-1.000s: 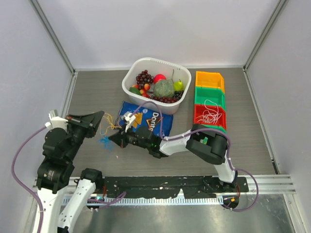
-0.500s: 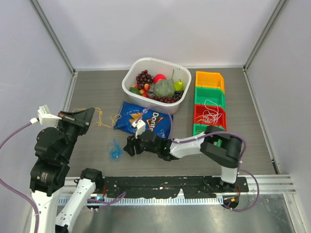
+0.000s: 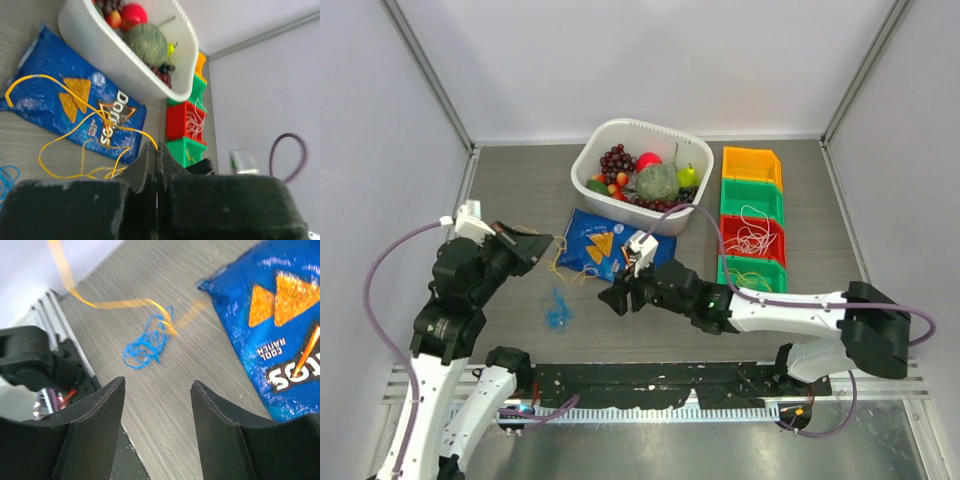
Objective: Untangle the cables
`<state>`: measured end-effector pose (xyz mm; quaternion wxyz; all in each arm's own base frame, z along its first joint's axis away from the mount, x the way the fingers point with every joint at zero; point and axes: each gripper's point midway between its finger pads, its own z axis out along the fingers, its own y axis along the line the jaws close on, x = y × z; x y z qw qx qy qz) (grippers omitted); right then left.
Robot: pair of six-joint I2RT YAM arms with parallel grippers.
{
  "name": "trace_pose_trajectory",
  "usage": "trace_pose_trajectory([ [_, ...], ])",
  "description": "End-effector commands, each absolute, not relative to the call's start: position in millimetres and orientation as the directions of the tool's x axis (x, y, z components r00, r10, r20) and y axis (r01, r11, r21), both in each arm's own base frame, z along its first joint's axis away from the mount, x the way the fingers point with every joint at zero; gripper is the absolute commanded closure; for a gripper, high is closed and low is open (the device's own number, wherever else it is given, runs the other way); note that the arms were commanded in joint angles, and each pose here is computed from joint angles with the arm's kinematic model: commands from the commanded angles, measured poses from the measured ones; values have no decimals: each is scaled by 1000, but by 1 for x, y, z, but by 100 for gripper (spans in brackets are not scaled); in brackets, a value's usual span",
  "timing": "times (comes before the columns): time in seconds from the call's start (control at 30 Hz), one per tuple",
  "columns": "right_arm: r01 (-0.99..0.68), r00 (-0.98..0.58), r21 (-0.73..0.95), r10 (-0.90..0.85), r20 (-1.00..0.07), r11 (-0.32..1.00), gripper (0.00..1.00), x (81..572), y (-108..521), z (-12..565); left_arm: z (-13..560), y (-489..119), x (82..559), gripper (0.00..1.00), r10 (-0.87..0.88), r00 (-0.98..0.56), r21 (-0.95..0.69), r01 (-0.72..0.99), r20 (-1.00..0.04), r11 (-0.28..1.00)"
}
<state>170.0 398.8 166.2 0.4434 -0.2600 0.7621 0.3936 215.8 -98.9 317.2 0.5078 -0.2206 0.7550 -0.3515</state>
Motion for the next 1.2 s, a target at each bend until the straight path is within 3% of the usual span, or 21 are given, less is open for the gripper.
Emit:
trace_pose_trajectory([
  [0.0,-814,-393,401,108,-913,420,39,158,397,236,328,-138,219,100,-635,-499,-791,201,-590,578],
  [0.2,-856,-369,412,187,-910,314,38,157,407,284,316,-161,220,100,-614,-610,-851,217,-501,479],
  [0.4,-813,-478,533,254,-841,233,38,171,425,295,304,-169,218,100,-626,-654,-893,187,-425,410],
  [0.87,-661,-532,644,364,-764,386,53,215,435,275,291,-171,215,100,-654,-663,-923,164,-365,349],
  [0.97,-660,-527,645,375,-763,385,74,217,436,275,290,-173,215,100,-649,-667,-923,169,-365,346],
  [1.17,-629,-503,648,411,-760,429,99,228,424,273,288,-173,215,100,-644,-666,-919,182,-376,349],
])
